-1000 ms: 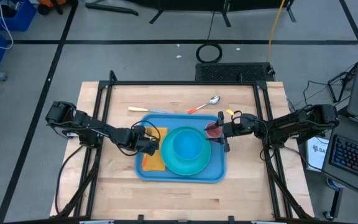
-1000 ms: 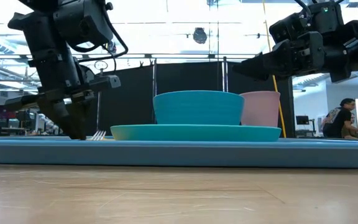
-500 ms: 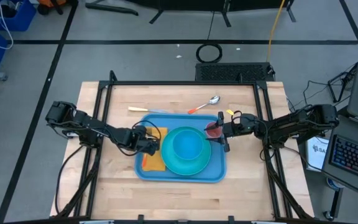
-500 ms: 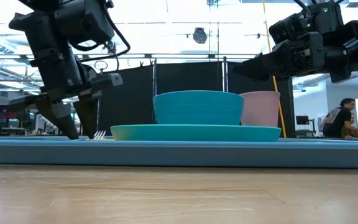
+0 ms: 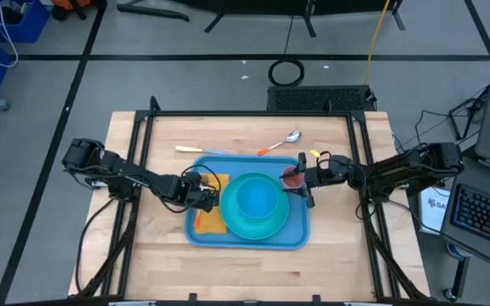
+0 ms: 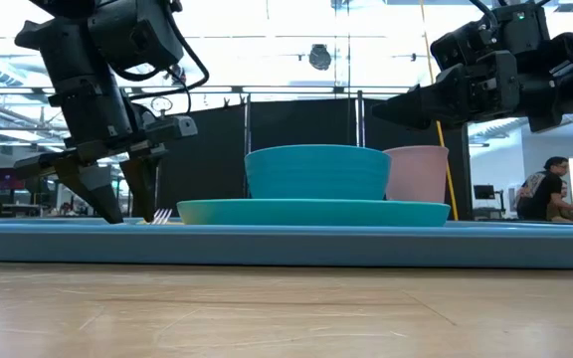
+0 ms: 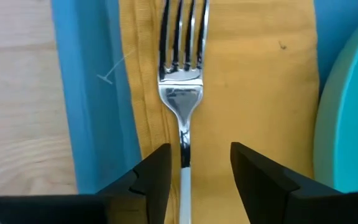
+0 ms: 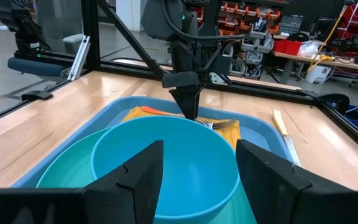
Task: Set up tray
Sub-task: Put the orange spoon on the yellow napkin
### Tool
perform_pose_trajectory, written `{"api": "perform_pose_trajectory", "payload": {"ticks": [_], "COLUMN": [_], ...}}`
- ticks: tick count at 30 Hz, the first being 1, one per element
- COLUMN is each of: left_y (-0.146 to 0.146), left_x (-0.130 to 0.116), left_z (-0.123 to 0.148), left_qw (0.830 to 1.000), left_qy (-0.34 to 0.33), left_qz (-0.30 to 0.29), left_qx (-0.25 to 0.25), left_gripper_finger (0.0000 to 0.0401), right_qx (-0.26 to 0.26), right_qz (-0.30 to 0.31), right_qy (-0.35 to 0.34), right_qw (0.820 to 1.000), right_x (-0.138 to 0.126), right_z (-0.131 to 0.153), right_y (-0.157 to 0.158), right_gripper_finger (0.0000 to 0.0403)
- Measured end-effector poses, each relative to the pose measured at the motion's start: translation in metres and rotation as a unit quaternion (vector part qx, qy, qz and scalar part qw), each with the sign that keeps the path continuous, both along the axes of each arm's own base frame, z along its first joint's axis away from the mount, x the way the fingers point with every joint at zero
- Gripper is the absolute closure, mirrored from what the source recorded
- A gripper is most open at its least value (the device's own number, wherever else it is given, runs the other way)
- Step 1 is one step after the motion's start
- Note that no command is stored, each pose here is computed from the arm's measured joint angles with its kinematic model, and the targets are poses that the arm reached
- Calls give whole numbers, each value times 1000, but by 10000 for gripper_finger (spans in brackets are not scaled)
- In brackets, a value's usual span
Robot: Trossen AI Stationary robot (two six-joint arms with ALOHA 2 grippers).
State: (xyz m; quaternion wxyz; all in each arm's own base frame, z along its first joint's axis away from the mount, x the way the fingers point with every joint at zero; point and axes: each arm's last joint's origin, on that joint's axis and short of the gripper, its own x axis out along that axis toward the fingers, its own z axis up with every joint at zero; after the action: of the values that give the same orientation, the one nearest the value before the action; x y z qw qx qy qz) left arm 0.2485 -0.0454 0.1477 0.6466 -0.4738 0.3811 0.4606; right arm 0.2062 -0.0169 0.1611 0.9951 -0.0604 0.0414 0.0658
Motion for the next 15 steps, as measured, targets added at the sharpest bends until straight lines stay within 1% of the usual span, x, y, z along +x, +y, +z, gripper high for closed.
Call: {"api": "perform_pose_trajectory", "payload": {"ticks": [3, 6, 15], "left_y": [0, 1, 1], "left_x": [-1, -2, -2], "left_z": [0, 0, 0], "left_qw": [1000, 1000, 999], "left_qy": [4, 6, -1], "left_qz": [5, 25, 31], "left_qx": [1, 2, 13], "left_gripper_finger": [231, 231, 231], "right_qx": [2, 2, -5], "right_qz": [0, 0, 10], "right_qy": [0, 0, 0], "right_qw": [1000, 1000, 1000], "right_x": [0, 0, 0], "right_z": [0, 0, 0], "right_y": [0, 0, 4], "right_gripper_finger": [209, 209, 209]}}
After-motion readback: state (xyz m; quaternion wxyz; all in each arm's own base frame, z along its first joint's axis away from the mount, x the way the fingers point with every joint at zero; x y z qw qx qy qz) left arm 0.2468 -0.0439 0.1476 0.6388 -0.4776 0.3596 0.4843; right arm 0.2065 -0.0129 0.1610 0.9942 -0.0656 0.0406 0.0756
